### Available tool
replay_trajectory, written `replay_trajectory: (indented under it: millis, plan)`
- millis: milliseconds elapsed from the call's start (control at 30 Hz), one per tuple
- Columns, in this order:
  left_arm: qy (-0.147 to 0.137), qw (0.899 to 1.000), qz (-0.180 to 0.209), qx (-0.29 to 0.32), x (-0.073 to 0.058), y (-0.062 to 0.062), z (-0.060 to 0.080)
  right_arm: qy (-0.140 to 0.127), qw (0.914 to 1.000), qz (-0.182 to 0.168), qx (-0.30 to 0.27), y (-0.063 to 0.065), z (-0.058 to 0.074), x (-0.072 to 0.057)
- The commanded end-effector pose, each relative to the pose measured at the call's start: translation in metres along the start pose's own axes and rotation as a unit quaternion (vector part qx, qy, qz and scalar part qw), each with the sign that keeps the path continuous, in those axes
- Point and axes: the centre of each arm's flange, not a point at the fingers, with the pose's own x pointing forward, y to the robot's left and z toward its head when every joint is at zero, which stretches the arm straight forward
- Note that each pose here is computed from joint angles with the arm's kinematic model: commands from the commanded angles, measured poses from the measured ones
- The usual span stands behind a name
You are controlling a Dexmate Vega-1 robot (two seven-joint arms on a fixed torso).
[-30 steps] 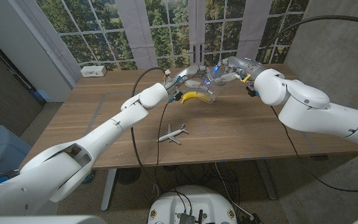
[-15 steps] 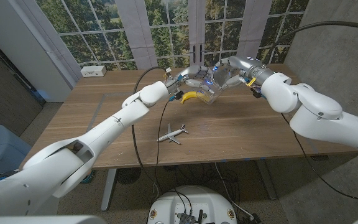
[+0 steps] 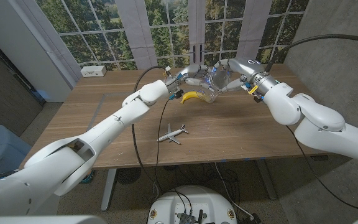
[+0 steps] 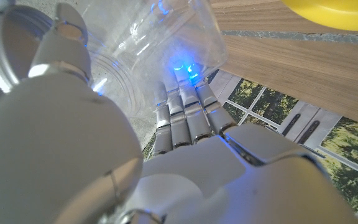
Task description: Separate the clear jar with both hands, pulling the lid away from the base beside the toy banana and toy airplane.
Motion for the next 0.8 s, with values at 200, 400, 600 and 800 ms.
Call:
replay_trajectory:
  millis: [200,400,600,800]
  plan:
    - [-0.002,1.000,0.005,-0.005,-0.004,-0.001,-0.001,0.002,0.9780,-0.180,0.106,-0.008,-0.023,-0.019]
    - [-0.003,1.000,0.014,-0.007,-0.007,-0.001,-0.001,0.021,0.9687,-0.201,0.144,-0.005,-0.032,-0.021]
    - [-0.009,0.999,0.033,-0.014,-0.014,-0.001,-0.001,0.035,0.9640,-0.205,0.165,-0.002,-0.036,-0.022]
    - [-0.013,0.998,0.065,-0.023,-0.022,-0.003,-0.003,0.054,0.9613,-0.204,0.177,0.001,-0.039,-0.022]
